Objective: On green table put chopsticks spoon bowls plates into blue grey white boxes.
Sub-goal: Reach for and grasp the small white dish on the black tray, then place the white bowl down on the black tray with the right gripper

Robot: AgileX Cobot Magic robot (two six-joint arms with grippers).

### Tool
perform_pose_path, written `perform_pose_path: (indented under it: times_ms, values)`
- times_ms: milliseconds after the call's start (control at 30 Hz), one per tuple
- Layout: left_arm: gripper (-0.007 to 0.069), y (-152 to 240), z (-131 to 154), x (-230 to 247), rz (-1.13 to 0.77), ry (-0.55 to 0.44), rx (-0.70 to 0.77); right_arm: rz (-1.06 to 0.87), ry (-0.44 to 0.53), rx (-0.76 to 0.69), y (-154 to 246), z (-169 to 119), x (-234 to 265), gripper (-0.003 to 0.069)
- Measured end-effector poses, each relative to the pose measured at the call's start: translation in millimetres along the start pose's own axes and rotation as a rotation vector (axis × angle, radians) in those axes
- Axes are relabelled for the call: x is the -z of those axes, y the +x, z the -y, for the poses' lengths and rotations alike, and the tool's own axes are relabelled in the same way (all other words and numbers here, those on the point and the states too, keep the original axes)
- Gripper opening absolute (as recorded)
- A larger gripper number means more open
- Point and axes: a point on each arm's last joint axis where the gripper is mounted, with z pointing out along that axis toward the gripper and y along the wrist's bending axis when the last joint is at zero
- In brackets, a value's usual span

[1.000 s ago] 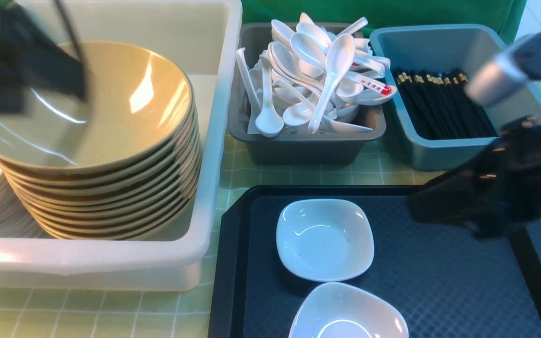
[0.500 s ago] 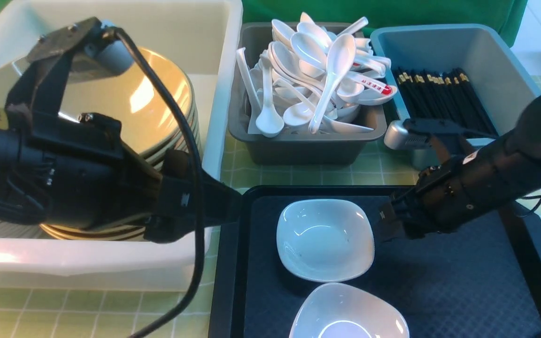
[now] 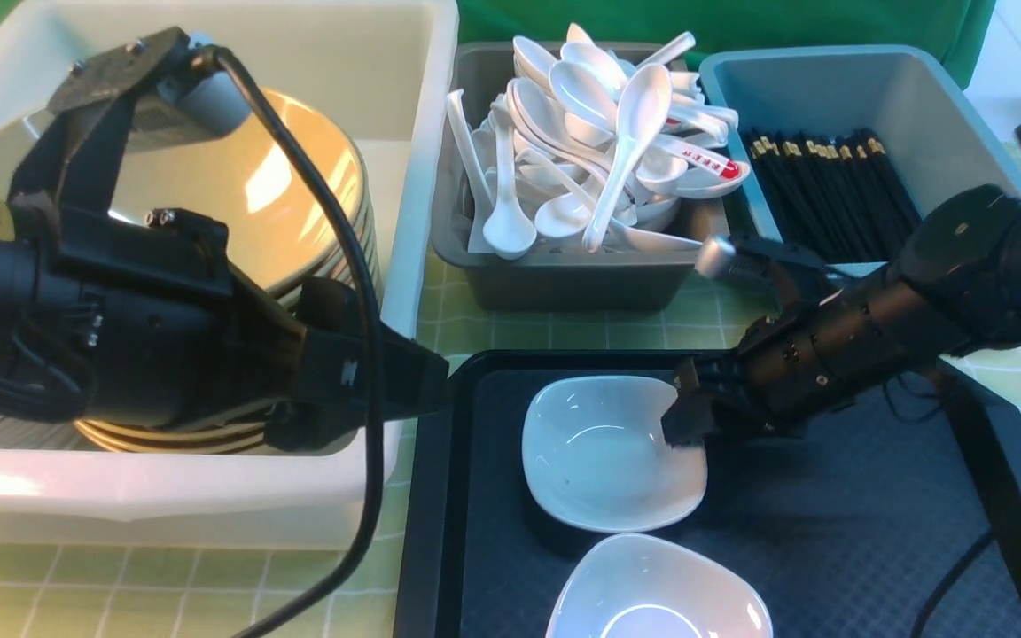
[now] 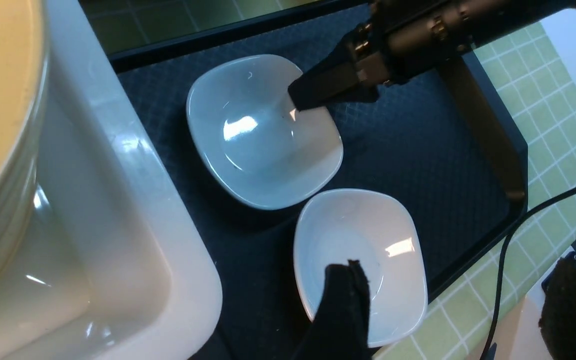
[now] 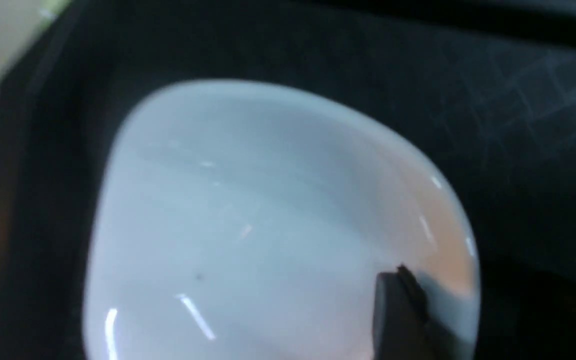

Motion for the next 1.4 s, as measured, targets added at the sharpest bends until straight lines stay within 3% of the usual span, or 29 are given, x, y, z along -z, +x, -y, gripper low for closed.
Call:
perform_pose_path:
  times_ms: [100, 200, 267, 467, 600, 867, 1100, 1233, 1267, 1300, 1400]
  values:
    - [0.0445, 0.1, 0.0, 0.0, -0.001, 0.0, -0.001, 0.006, -0.012, 0.013, -1.0, 0.6, -1.7, 0.0252]
    - [0.0437, 0.3, 0.1, 0.0, -0.003, 0.001, -0.002, 0.004, -0.029, 0.01, -1.7, 2.3, 0.1, 0.0111]
    - [0.0424, 0.4, 0.1, 0.0, -0.004, 0.001, -0.002, 0.003, -0.048, 0.01, -3.1, 5.7, 7.4, 0.0073]
    - [0.041, 1.6, 0.5, 0.0, -0.017, 0.005, -0.001, 0.082, -0.026, -0.004, 2.6, 23.2, 51.4, 0.0051]
    - [0.0393, 0.3, 2.4, 0.0, -0.004, 0.026, 0.014, 0.157, 0.057, -0.044, 36.5, 49.5, 97.4, 0.0051]
    - [0.0393, -4.9, 1.9, 0.1, 0.053, 0.021, 0.02, 0.168, 0.133, -0.154, 73.0, 78.5, 99.7, 0.0055]
    - [0.0393, -7.9, 3.4, 0.4, 0.088, 0.037, -0.017, 0.15, 0.15, -0.096, 79.0, 81.4, 96.7, 0.012]
    - [0.0393, -10.3, 8.4, 1.0, 0.118, 0.088, -0.089, 0.142, 0.196, 0.001, 81.6, 80.1, 103.7, 0.0264]
    - [0.0393, -10.5, 8.6, 1.0, 0.12, 0.09, -0.087, 0.143, 0.198, 0.004, 81.7, 79.9, 104.3, 0.0264]
    - [0.0393, -12.1, 9.7, 0.2, 0.132, 0.106, -0.091, 0.153, 0.215, 0.03, 82.6, 77.5, 109.7, 0.0333]
    - [0.0393, -15.6, 9.2, -4.0, 0.117, 0.115, -0.086, 0.171, 0.226, 0.074, 83.0, 70.7, 120.5, 0.0423]
